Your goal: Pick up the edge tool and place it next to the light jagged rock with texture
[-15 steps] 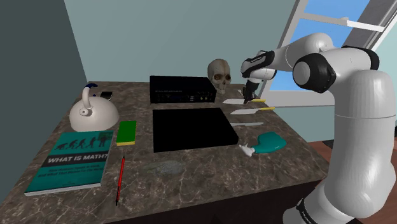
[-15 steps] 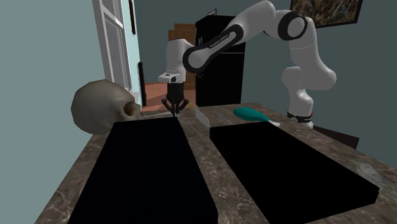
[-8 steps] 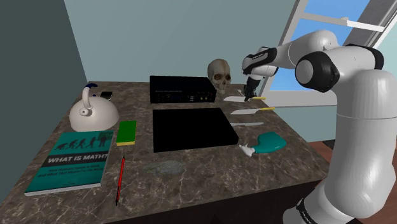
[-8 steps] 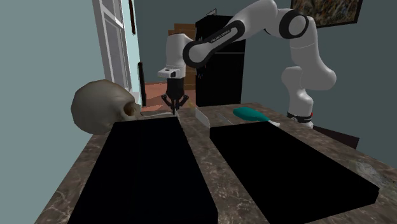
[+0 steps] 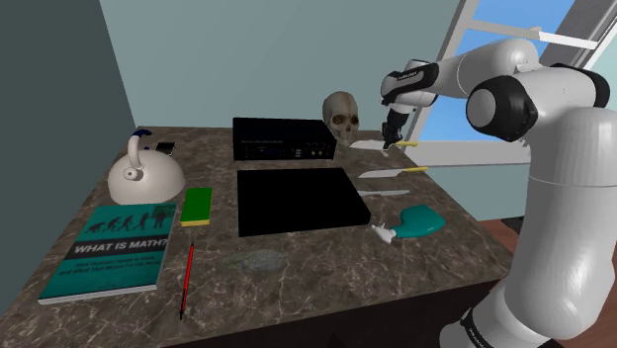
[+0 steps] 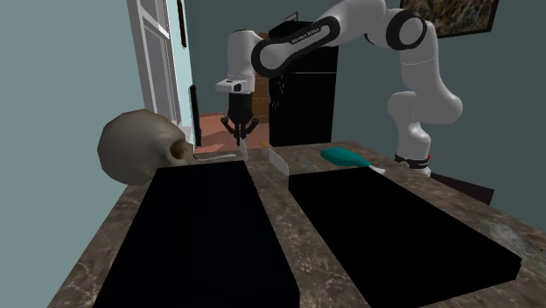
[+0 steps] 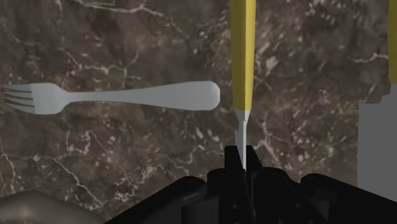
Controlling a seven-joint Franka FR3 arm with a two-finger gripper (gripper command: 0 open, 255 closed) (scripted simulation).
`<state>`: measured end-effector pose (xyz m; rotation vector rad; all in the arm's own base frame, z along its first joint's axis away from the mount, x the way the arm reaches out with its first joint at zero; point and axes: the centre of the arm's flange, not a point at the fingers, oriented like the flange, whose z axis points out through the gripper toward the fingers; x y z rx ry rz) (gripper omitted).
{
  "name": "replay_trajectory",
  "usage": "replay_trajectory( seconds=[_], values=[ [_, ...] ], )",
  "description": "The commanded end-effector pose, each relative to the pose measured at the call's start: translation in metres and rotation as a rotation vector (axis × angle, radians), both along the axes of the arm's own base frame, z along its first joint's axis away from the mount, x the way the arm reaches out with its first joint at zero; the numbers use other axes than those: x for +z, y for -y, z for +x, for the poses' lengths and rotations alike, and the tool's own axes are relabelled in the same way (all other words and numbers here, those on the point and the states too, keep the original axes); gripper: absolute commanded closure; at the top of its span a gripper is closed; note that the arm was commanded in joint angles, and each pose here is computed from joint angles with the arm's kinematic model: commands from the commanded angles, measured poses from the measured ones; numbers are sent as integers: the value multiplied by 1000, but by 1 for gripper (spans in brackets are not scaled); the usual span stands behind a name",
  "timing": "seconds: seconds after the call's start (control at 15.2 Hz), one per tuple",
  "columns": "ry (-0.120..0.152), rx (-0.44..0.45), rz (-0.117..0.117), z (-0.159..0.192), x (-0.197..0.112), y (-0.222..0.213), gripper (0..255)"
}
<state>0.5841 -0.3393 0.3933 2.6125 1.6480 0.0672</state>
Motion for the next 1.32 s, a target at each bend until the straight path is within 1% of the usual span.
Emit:
replay_trajectory(
  seconds=[0.0,0.53,1.25],
  values=[
    [0,0,0,1,10,-1,255],
    [0,0,0,1,52,-1,255],
    [0,0,0,-67,53,-130,255]
  ],
)
